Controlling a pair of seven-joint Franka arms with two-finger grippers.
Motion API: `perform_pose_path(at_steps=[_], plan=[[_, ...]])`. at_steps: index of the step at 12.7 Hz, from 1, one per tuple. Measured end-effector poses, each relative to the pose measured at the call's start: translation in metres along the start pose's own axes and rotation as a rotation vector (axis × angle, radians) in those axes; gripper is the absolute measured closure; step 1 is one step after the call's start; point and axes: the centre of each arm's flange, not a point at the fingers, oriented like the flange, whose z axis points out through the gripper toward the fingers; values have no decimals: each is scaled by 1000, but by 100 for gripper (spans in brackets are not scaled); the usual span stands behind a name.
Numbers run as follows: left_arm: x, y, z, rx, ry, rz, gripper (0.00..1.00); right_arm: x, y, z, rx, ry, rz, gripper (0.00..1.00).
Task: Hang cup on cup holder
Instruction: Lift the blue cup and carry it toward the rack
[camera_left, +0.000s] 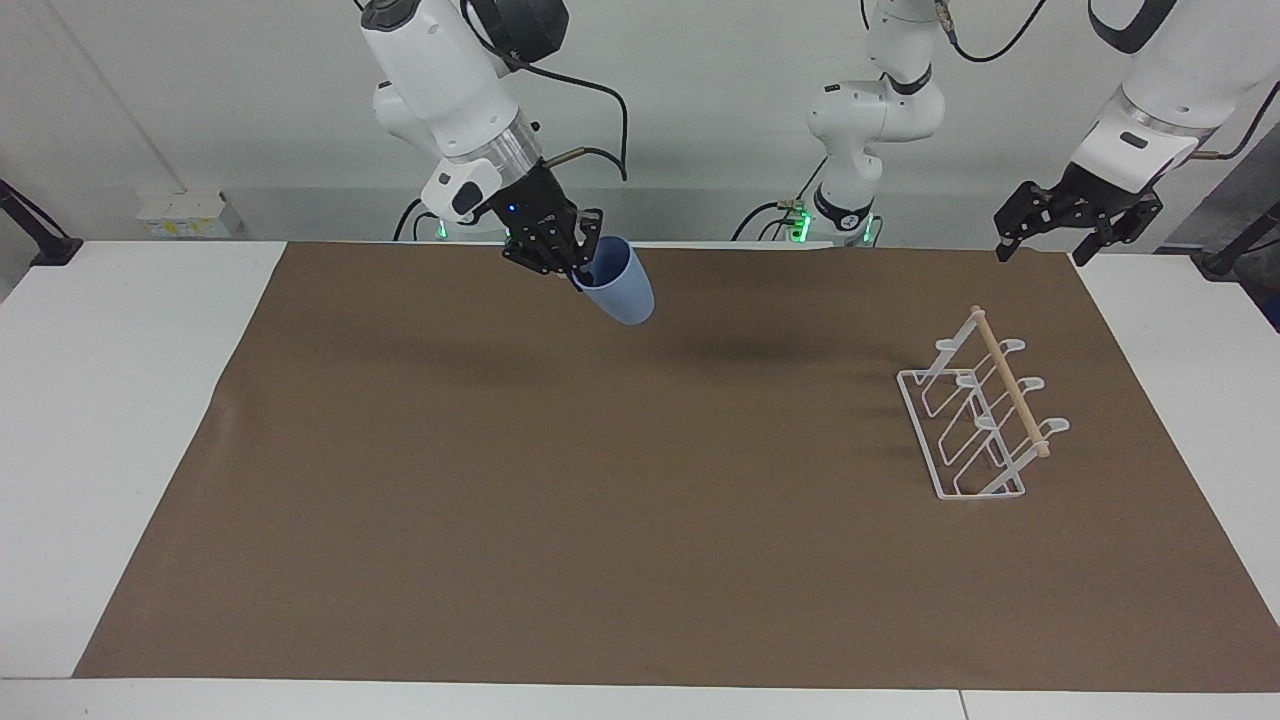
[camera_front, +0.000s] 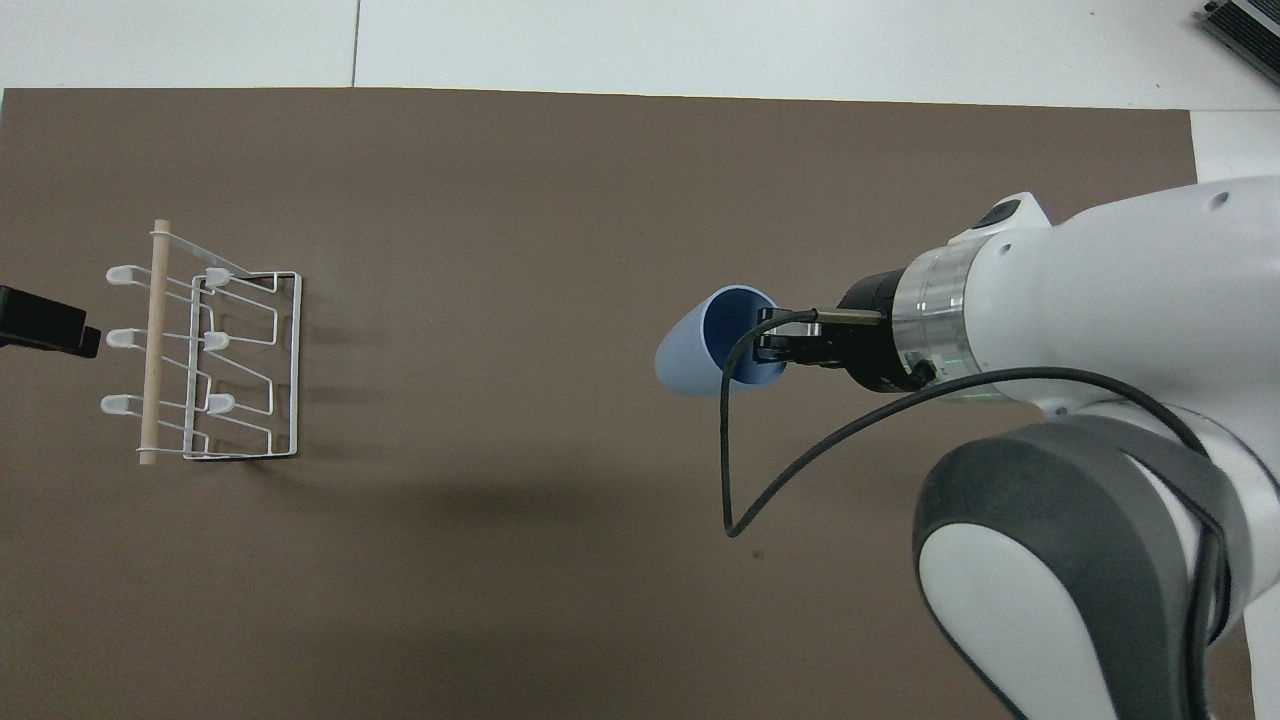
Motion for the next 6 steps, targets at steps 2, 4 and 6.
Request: perform_pose_path(at_steps=[2, 4, 6], plan=[[0, 1, 1, 0, -2, 31, 0, -8, -12, 6, 38, -29, 53, 95], [2, 5, 9, -18, 14, 180, 0, -19, -33, 16, 82, -33, 87, 95], [2, 12, 23, -65, 63, 341, 0, -35, -61, 31, 117, -10, 139, 95]])
